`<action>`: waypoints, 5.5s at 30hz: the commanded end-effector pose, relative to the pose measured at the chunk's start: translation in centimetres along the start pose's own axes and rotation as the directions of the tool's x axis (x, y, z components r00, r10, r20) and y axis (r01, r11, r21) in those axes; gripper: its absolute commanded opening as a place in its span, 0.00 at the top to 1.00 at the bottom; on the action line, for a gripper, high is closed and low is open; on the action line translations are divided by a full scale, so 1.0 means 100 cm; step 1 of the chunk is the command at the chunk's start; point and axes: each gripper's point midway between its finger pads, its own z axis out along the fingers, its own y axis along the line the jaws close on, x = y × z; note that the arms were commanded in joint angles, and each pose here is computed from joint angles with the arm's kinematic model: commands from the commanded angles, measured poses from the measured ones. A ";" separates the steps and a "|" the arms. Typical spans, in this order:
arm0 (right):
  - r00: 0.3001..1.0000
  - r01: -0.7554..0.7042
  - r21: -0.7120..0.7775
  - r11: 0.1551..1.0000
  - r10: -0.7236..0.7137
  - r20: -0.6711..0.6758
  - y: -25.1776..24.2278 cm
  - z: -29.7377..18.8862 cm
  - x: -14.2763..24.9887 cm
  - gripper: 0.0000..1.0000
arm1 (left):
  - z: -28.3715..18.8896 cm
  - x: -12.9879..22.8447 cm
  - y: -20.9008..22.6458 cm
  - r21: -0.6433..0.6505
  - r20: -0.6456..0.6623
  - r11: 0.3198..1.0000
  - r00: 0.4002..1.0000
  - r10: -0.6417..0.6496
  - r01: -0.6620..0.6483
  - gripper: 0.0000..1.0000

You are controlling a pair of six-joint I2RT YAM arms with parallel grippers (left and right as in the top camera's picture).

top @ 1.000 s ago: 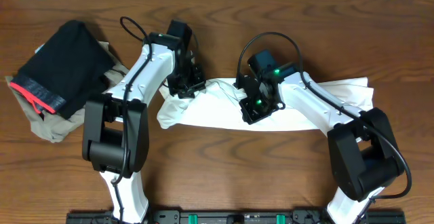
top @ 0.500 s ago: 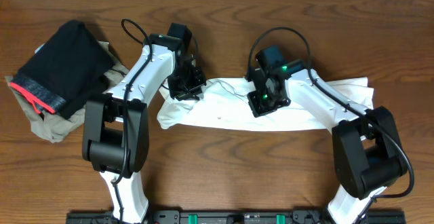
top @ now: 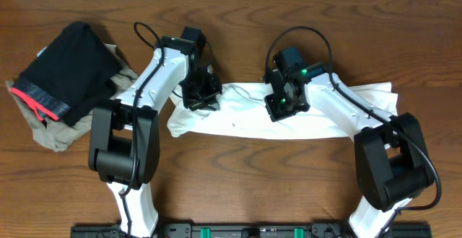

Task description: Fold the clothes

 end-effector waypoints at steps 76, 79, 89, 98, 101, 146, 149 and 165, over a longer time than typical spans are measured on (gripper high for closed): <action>0.995 0.013 -0.048 0.999 -0.017 -0.094 0.011 0.022 0.018 0.93 | 0.062 -0.013 0.006 0.096 -0.220 0.979 0.963 -0.154 0.179 0.92; 0.993 0.005 -0.044 0.999 -0.010 -0.121 0.008 0.031 0.022 0.93 | 0.062 -0.013 0.006 0.097 -0.220 0.979 0.963 -0.154 0.179 0.92; 0.987 -0.063 0.004 0.998 0.063 -0.151 -0.016 0.040 0.026 0.96 | 0.062 -0.016 0.004 0.109 -0.210 0.979 0.967 -0.145 0.170 0.83; 0.994 -0.110 0.020 0.994 0.110 -0.002 -0.034 -0.019 0.006 0.94 | 0.045 -0.029 -0.011 0.172 -0.112 0.985 0.994 -0.003 0.022 0.69; 0.988 -0.128 0.062 0.990 0.122 0.093 -0.046 -0.055 -0.001 0.93 | 0.030 -0.033 -0.019 0.186 -0.046 0.981 0.996 0.073 -0.063 0.65; 0.706 -0.701 -0.039 0.712 0.701 0.098 -0.308 -0.034 0.109 0.34 | -0.052 -0.046 0.013 -0.161 0.282 0.975 0.939 0.195 -0.154 0.45; 0.740 -0.646 -0.163 0.745 0.665 0.104 -0.292 -0.031 0.092 0.46 | -0.052 -0.046 0.013 -0.160 0.284 0.975 0.939 0.196 -0.155 0.45; 0.731 -0.674 -0.086 0.733 0.679 0.061 -0.289 -0.033 0.096 0.99 | -0.052 -0.045 0.013 -0.161 0.279 0.975 0.941 0.194 -0.153 0.45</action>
